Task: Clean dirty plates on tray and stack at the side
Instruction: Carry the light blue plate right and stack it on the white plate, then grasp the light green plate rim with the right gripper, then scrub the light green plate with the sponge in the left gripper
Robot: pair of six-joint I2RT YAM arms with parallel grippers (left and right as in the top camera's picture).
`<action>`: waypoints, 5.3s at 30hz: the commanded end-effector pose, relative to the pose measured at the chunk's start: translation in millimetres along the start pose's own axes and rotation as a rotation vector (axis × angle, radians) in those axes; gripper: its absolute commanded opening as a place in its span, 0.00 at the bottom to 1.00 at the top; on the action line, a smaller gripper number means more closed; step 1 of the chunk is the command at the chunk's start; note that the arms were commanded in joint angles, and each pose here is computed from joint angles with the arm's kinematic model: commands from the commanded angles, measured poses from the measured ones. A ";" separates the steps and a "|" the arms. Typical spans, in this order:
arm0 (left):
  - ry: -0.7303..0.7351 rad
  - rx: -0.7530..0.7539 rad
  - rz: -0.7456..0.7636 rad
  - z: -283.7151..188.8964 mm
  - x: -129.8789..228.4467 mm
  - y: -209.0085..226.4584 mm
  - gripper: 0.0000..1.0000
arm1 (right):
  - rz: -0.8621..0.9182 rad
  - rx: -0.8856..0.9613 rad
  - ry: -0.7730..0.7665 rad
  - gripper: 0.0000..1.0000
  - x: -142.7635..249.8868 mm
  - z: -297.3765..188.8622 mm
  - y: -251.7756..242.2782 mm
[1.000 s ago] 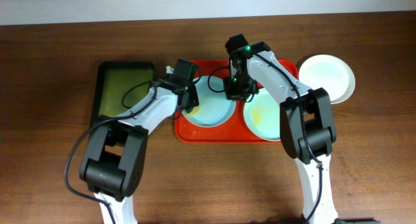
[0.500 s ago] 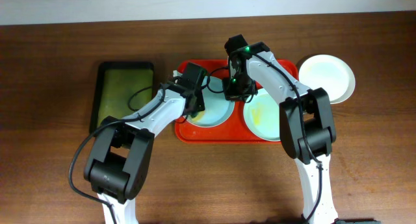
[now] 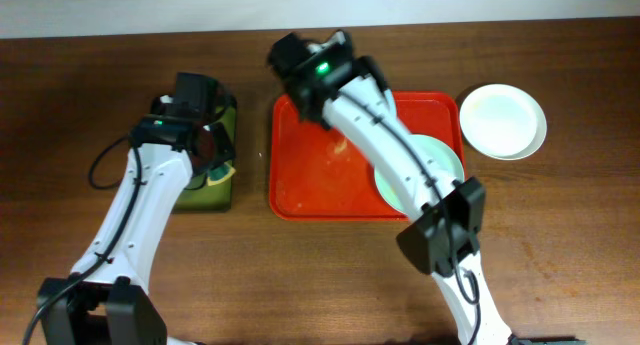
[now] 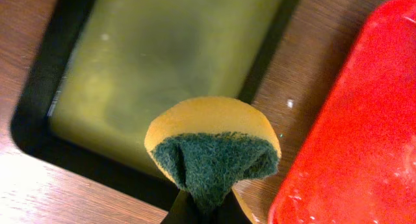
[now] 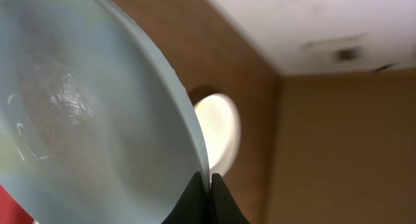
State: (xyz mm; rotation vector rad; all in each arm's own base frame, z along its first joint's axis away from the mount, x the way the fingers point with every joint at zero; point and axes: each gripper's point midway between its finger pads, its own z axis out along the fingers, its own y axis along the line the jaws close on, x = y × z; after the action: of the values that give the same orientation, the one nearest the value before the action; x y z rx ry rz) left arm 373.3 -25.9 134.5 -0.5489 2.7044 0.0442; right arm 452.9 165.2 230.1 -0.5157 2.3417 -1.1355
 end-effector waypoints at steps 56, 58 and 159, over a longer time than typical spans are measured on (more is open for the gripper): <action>0.027 0.015 -0.028 6.5 -7.4 29.3 0.00 | 0.407 -0.880 0.517 0.61 206.7 160.4 87.6; 0.022 0.018 -0.029 6.5 -8.6 28.7 0.00 | 0.436 -0.947 0.494 0.59 197.9 155.2 96.1; -0.210 -0.017 -0.247 -21.3 -92.8 34.8 0.99 | 0.406 -0.741 0.232 0.04 87.2 89.4 40.6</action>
State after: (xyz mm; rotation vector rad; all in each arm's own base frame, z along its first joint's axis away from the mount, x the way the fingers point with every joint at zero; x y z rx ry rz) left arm 433.0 36.0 183.5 -0.8307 2.4225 0.0531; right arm 406.9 95.1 76.6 -0.0283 2.9951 0.2067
